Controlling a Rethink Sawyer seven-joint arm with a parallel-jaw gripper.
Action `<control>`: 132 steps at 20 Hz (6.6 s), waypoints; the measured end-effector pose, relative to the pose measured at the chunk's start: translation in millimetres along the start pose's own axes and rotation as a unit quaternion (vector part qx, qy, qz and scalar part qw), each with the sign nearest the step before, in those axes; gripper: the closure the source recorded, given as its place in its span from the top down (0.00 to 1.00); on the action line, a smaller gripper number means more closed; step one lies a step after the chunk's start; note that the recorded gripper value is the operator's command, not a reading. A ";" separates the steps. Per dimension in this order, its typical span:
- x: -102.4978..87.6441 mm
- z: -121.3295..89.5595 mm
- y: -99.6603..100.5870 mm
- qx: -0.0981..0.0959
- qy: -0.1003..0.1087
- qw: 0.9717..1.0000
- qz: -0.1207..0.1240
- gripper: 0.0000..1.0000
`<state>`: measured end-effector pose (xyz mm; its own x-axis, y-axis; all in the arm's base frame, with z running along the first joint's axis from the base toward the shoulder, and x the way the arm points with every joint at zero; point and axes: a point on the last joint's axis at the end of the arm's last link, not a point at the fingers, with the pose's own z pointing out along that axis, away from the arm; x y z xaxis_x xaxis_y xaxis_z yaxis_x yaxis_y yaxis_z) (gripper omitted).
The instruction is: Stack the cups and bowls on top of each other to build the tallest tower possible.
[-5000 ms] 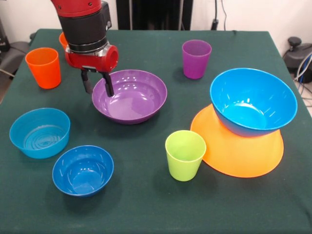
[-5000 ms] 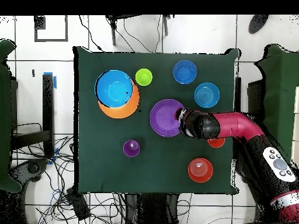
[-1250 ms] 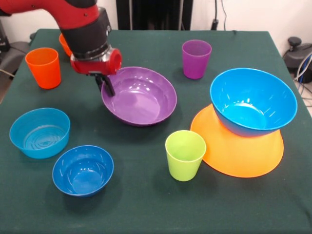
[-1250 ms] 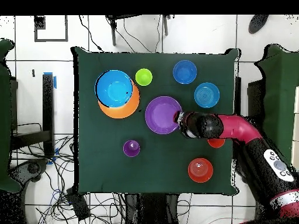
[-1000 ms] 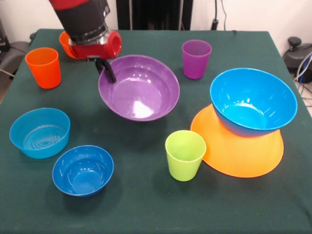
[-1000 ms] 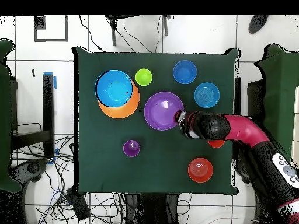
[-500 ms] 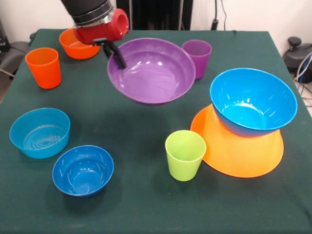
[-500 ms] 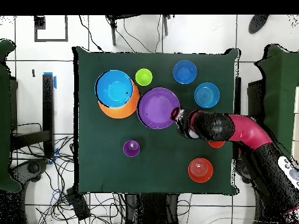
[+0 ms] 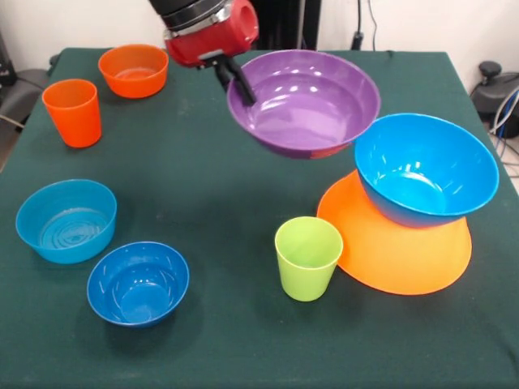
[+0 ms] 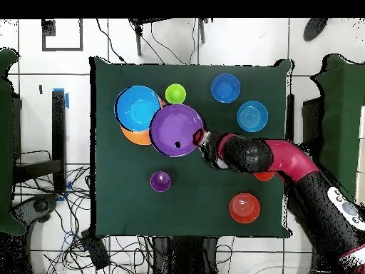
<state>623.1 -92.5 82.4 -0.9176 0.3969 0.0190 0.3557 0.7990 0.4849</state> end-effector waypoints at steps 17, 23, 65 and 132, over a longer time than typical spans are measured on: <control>-12.8 -26.1 55.0 -0.017 -0.010 1.000 -0.005 0.00; -15.3 -25.1 63.6 -0.018 -0.026 0.999 -0.012 0.00; -8.0 16.5 131.1 0.035 -0.058 0.997 -0.037 0.00; -22.7 50.6 140.8 0.031 -0.054 0.998 -0.018 1.00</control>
<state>703.0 33.9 106.0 -0.9069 0.4109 -0.0934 0.3357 0.8385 0.4292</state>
